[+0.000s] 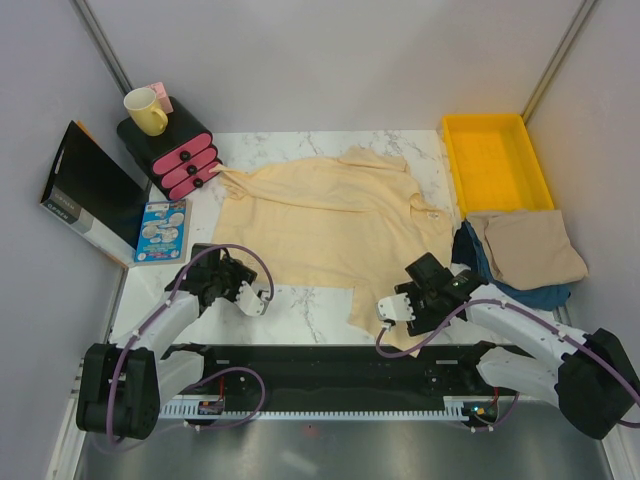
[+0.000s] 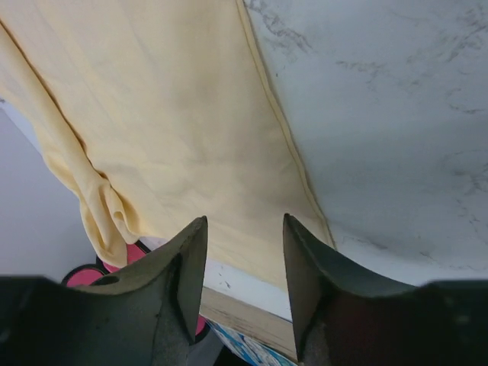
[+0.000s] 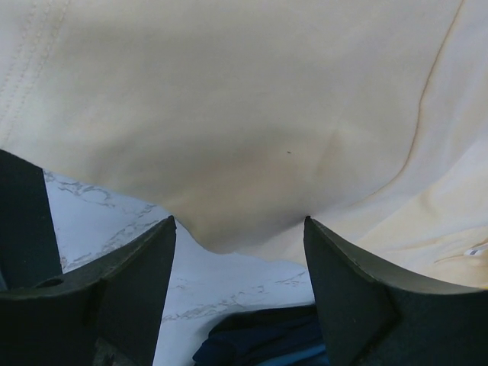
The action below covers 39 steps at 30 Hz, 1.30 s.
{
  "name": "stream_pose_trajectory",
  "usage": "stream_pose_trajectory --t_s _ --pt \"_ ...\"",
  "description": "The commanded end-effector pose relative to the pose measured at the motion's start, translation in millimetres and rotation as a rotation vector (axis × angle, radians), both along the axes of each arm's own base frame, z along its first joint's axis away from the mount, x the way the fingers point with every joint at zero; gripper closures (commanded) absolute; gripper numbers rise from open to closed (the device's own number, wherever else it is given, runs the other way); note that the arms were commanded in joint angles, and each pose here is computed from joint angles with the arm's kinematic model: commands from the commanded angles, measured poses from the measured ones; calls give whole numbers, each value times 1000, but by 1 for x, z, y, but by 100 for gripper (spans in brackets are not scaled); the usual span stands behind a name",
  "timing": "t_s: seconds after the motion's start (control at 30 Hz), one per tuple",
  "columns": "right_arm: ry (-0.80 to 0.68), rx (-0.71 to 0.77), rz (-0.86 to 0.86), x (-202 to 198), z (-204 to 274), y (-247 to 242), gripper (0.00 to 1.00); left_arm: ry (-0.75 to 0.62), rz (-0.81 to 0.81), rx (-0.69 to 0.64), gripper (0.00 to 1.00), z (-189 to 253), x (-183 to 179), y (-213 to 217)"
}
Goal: Fold and stack the t-shirts
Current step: Flatten out the tshirt
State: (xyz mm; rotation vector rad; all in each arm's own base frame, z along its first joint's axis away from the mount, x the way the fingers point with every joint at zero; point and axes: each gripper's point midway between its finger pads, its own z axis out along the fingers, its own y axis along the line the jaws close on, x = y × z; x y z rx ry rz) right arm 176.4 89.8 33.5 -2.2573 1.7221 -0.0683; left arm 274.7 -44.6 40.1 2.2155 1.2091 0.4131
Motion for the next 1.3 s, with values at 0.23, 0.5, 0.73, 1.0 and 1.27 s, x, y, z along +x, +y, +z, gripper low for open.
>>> stream_pose_trajectory --t_s 0.23,0.5,0.73,1.0,1.27 --pt "-139 23 -78 25 15 2 95 -16 -15 -23 98 3 5 -4" --pt "-180 14 -84 31 29 -1 100 -4 13 -24 41 8 4 2" --pt "-186 20 -97 34 33 0 100 28 65 21 14 2 -1 29" --pt "-188 18 -100 36 34 1 100 100 184 68 28 -22 5 64" --pt "-194 10 -111 38 36 0 100 187 188 86 61 -42 -9 69"
